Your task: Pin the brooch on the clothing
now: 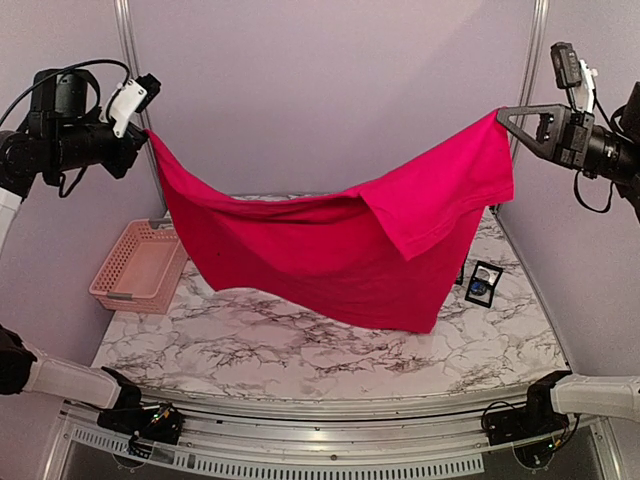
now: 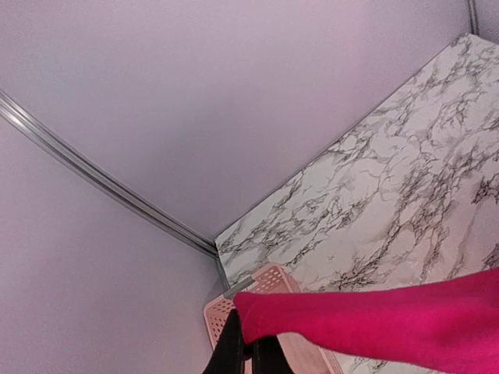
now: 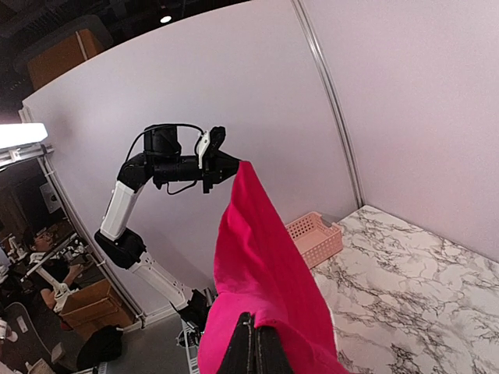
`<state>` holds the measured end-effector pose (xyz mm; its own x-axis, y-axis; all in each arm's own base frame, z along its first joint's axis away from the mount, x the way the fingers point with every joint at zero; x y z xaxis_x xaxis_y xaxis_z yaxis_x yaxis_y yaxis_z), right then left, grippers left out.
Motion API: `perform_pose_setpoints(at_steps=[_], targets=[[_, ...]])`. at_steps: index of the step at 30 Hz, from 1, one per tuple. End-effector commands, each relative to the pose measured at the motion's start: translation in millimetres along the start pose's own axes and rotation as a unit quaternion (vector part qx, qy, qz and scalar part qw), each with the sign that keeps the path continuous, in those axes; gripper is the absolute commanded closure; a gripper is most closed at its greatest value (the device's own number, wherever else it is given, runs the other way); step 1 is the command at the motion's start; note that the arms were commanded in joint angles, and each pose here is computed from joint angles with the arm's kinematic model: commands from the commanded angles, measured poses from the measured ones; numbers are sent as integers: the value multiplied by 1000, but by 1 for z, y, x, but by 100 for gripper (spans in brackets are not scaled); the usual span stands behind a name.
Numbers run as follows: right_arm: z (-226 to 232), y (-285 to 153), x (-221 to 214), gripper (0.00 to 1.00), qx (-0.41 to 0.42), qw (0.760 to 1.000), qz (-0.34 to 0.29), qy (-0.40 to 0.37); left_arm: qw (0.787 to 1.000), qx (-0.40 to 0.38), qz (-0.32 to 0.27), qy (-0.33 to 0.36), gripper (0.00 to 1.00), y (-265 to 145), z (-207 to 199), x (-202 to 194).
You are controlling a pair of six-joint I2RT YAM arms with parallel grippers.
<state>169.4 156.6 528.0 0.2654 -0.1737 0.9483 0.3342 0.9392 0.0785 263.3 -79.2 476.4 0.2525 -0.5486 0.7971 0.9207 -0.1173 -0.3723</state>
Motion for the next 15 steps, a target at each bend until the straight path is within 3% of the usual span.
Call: perform_pose_setpoints(at_steps=[1,8,15], targets=[[-72,39,11,100,-77,997,-8,28,999,33,31,-14,100,40,5,1],[-173,106,53,100,-49,999,-14,-9,987,149,-3,-67,100,103,63,47],[-205,87,119,100,-3,990,-134,-42,967,231,-70,-86,100,103,103,84]])
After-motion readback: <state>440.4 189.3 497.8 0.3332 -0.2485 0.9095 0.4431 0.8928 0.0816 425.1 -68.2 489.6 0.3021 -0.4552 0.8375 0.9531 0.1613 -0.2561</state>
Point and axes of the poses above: each gripper's point midway between its finger pads, its own y axis out along the fingers, its own z axis along the line the jaws close on, x = y × z, the point moved 5 cm from there along -y, back along the fingers, and after that the axes turned 5 degrees about -y, right-handed, at the moved point
